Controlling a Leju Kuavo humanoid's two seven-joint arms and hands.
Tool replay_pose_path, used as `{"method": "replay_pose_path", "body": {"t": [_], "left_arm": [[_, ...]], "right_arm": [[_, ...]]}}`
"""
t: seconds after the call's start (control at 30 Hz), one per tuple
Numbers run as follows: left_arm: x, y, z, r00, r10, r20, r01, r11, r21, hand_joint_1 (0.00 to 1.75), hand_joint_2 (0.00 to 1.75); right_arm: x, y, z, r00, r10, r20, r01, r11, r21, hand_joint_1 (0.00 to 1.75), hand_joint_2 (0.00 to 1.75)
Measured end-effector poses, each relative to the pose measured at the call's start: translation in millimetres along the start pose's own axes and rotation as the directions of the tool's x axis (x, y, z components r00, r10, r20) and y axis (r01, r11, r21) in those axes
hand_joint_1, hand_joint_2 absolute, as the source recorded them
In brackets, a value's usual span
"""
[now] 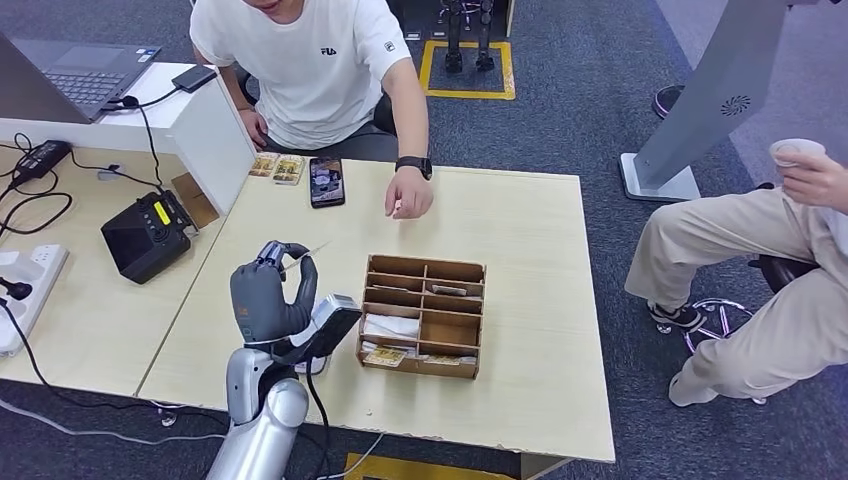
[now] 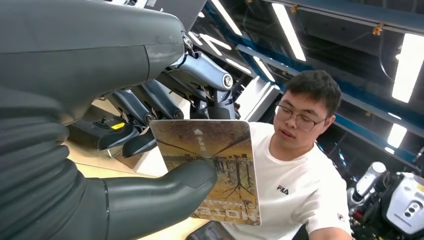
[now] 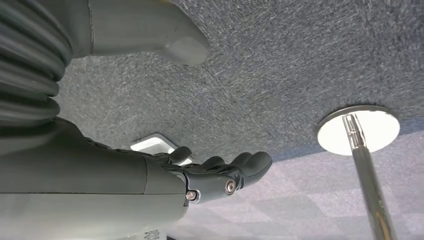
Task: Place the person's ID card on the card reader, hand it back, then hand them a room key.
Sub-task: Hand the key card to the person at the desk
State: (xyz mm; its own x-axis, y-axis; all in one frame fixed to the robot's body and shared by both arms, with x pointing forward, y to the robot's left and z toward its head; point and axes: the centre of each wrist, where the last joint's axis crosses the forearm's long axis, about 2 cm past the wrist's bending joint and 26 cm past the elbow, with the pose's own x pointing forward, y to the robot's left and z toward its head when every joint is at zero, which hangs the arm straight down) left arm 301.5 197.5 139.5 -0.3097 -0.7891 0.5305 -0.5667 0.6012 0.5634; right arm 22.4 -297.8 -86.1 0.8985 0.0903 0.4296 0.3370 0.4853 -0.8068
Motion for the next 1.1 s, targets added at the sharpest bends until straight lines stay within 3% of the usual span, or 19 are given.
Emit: {"method": "replay_pose_path", "body": {"t": [0.33,0.47,0.53,0.67,0.73,0.87,1.1], "left_arm": [[14,-20,-60,0.997,0.053,-0.063,-0.053,0.999,0.006,1.75,1.75],[18,-30,-76,0.993,0.075,-0.088,-0.077,0.997,-0.025,1.47,1.75],[19,-35,-80,0.99,0.094,-0.108,-0.1,0.994,-0.047,1.45,1.75],[20,-45,-81,0.982,0.119,-0.148,-0.134,0.986,-0.098,0.72,1.75],[19,-50,-79,0.978,0.125,-0.165,-0.146,0.982,-0.123,0.61,1.75],[17,-57,-75,0.971,0.138,-0.195,-0.173,0.969,-0.174,0.03,1.75],[21,-65,-69,0.961,0.165,-0.221,-0.215,0.951,-0.222,0.0,1.75]], "right_arm": [[1,1,1,0.999,0.034,0.04,-0.035,0.999,0.024,0.0,1.75],[2,2,1,0.998,0.035,0.052,-0.036,0.999,0.03,0.0,1.75],[2,3,2,0.998,0.038,0.053,-0.04,0.999,0.035,0.0,1.75],[2,4,2,0.998,0.041,0.054,-0.043,0.998,0.04,0.0,1.75],[3,4,3,0.998,0.041,0.054,-0.043,0.998,0.043,0.0,1.75],[3,5,3,0.998,0.042,0.048,-0.044,0.998,0.047,0.0,1.75],[3,6,4,0.998,0.028,0.048,-0.03,0.998,0.046,0.0,1.75]]}}
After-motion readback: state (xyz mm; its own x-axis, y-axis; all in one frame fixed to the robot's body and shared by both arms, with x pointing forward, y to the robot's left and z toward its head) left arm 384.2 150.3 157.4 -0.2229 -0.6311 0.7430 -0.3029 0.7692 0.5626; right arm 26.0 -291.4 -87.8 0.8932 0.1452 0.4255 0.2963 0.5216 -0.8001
